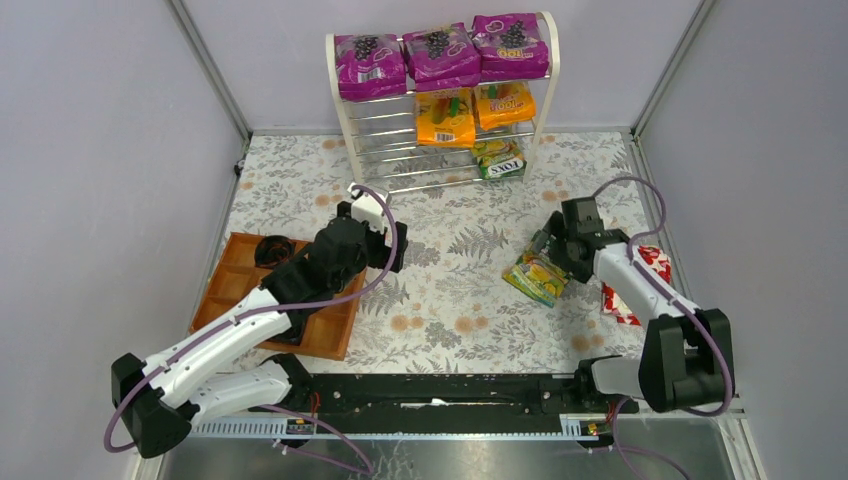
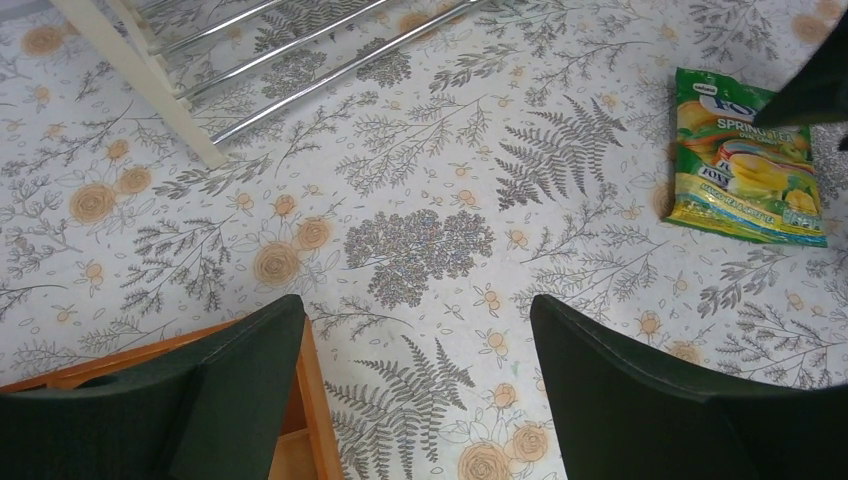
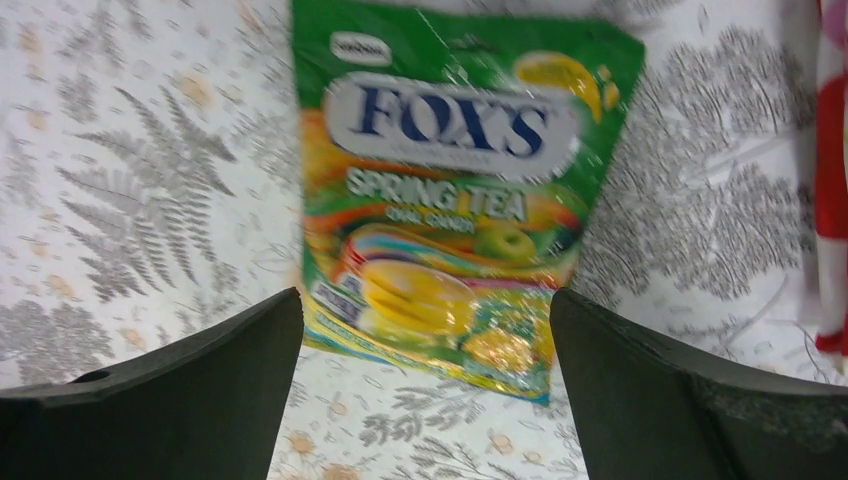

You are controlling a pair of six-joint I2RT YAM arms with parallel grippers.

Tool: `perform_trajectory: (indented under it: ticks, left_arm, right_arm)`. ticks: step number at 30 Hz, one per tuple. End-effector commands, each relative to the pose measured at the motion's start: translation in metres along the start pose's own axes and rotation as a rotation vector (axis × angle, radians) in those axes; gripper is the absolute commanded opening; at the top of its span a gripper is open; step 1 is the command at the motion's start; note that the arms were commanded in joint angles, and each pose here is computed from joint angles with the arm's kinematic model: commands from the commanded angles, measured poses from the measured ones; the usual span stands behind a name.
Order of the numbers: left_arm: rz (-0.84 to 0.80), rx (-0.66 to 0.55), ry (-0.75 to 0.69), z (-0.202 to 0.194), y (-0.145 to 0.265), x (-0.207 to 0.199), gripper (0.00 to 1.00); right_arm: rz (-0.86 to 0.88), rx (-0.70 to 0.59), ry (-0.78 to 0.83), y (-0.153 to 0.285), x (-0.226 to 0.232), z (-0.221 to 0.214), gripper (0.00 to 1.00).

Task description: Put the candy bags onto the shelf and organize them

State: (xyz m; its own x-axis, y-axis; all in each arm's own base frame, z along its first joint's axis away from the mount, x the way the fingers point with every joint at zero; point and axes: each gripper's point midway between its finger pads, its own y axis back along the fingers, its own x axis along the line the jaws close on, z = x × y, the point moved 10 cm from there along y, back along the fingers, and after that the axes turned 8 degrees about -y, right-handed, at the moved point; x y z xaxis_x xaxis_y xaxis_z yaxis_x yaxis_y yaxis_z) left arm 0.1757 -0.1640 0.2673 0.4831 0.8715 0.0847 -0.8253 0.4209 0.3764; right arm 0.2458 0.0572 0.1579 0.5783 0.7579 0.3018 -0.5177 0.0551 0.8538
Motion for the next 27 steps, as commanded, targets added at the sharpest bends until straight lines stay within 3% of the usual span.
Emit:
perform_trajectory:
  ticks: [1, 9, 18, 22, 27]
  left_arm:
    - [-0.004, -0.054, 0.03, 0.014, 0.002, 0.003, 0.88]
    - [-0.009, -0.052, 0.038, 0.013, 0.002, 0.002, 0.89]
    - [-0.014, -0.041, 0.04, 0.013, -0.002, 0.002, 0.89]
    - [-0.026, -0.036, 0.043, 0.012, -0.003, 0.001, 0.89]
    - [-0.022, -0.039, 0.045, 0.013, -0.003, 0.002, 0.89]
  right_arm:
    - [-0.078, 0.03, -0.05, 0.0, -0.028, -0.025, 1.0]
    - [-0.009, 0.176, -0.053, -0.021, -0.022, -0.048, 1.0]
    - [0.422, 0.207, 0.16, -0.008, 0.089, -0.097, 1.0]
    - [0.502, 0.206, 0.287, 0.005, 0.113, -0.09, 1.0]
    - [0.393, 0.12, 0.269, 0.006, 0.08, -0.052, 1.0]
